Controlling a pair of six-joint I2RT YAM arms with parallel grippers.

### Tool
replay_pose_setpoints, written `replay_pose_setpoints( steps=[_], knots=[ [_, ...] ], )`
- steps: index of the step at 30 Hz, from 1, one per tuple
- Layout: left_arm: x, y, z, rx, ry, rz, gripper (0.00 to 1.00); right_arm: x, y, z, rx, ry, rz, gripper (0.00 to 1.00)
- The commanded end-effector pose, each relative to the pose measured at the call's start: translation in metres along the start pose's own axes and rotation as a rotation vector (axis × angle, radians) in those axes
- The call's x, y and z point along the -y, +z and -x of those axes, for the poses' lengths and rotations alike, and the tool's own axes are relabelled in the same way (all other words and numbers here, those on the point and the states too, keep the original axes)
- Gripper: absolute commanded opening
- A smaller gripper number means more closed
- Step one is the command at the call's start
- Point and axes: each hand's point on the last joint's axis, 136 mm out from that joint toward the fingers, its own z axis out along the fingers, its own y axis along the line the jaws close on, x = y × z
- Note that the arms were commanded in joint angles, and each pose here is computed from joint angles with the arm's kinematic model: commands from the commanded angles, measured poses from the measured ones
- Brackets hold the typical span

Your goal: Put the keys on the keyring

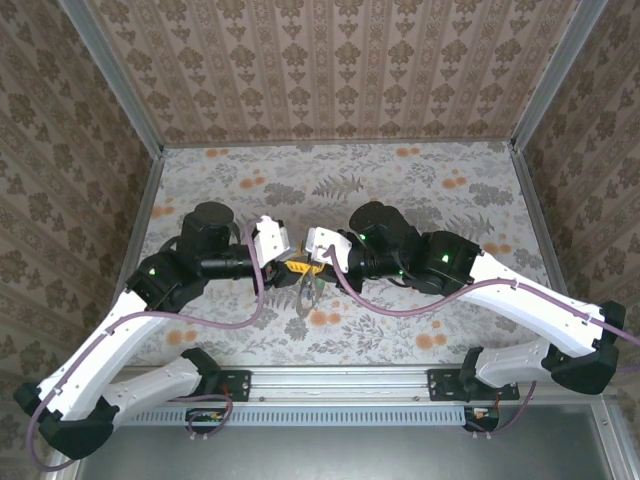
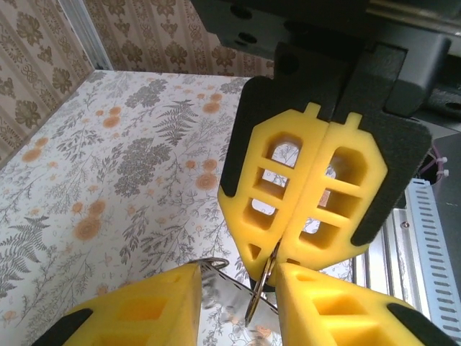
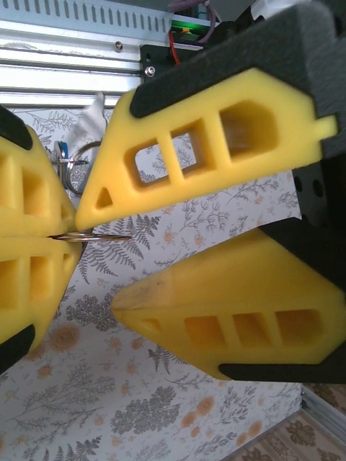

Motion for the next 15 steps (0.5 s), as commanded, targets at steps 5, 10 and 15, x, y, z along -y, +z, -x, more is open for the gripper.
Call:
replay_pose_setpoints(
  steps=[5,10,15],
  knots=[
    [0.000,0.006,-0.002,-0.022,0.026,0.002,0.27,-0.003,-0.021,0.025,0.098,-0.029,0.006,0.00],
    [0.004,0.006,-0.001,-0.018,0.042,-0.016,0.00,-0.003,-0.023,0.024,0.104,-0.033,0.003,0.00],
    [0.021,0.000,0.011,0.055,0.086,-0.085,0.00,-0.004,-0.023,0.026,0.115,-0.031,0.009,0.00]
  ],
)
